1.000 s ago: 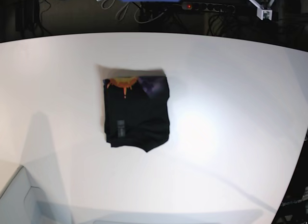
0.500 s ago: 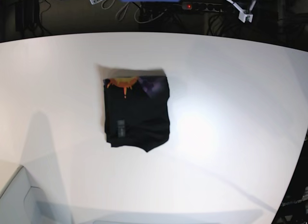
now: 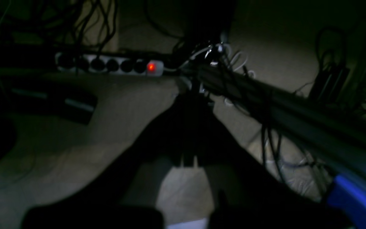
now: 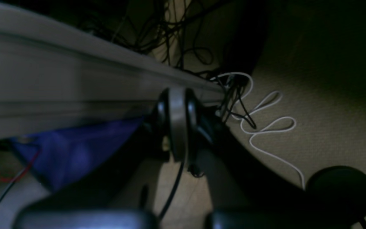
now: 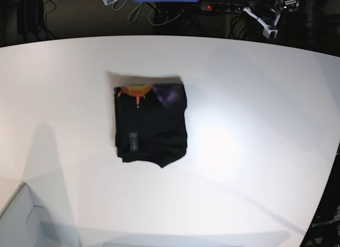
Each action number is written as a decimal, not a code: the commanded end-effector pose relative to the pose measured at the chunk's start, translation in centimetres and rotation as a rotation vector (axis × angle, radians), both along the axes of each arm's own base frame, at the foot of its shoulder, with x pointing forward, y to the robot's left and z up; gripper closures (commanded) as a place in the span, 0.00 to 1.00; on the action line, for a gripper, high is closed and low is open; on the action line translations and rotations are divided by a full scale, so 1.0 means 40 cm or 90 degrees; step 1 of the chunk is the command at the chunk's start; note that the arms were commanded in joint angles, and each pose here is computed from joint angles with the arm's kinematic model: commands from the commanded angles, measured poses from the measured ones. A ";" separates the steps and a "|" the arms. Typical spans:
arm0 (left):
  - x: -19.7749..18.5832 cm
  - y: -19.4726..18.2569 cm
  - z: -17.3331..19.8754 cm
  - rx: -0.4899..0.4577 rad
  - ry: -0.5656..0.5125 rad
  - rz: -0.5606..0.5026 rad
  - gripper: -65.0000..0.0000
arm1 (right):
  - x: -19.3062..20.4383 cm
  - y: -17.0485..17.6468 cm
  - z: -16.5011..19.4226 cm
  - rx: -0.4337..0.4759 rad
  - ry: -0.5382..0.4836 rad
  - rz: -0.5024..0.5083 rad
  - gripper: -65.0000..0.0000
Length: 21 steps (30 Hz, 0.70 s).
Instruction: Layout the t-shirt on the table in an organized manner, then fold the t-shirt properly
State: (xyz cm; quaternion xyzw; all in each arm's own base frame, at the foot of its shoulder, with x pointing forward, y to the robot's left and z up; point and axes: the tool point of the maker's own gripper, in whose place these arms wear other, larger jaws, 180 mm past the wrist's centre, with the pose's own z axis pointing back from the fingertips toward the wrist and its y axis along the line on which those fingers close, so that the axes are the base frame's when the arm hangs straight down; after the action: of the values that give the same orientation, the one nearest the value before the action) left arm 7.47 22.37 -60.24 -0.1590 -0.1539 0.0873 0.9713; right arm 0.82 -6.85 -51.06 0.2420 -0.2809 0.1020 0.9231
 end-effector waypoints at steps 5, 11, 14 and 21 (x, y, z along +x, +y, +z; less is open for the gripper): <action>0.017 -0.050 -0.024 -0.034 0.029 -0.037 1.00 | -0.009 -0.088 -0.132 -0.043 0.073 -0.074 1.00; 0.061 -0.053 -0.032 -0.007 0.009 -0.074 1.00 | -0.045 -0.149 -0.231 -0.060 0.120 -0.174 1.00; 0.069 0.011 -0.053 0.098 -0.015 -0.041 1.00 | -0.063 -0.179 -0.280 -0.091 0.152 -0.212 1.00; 0.014 0.044 -0.096 0.193 0.028 -0.062 1.00 | -0.092 -0.294 -0.334 -0.342 0.160 -0.264 1.00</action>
State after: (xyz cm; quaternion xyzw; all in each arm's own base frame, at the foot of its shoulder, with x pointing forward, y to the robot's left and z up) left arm 6.04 23.68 -64.49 -0.0169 -0.1104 0.0183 0.9936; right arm -1.78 -19.17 -64.42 -0.0693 -0.1773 -0.0465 0.9806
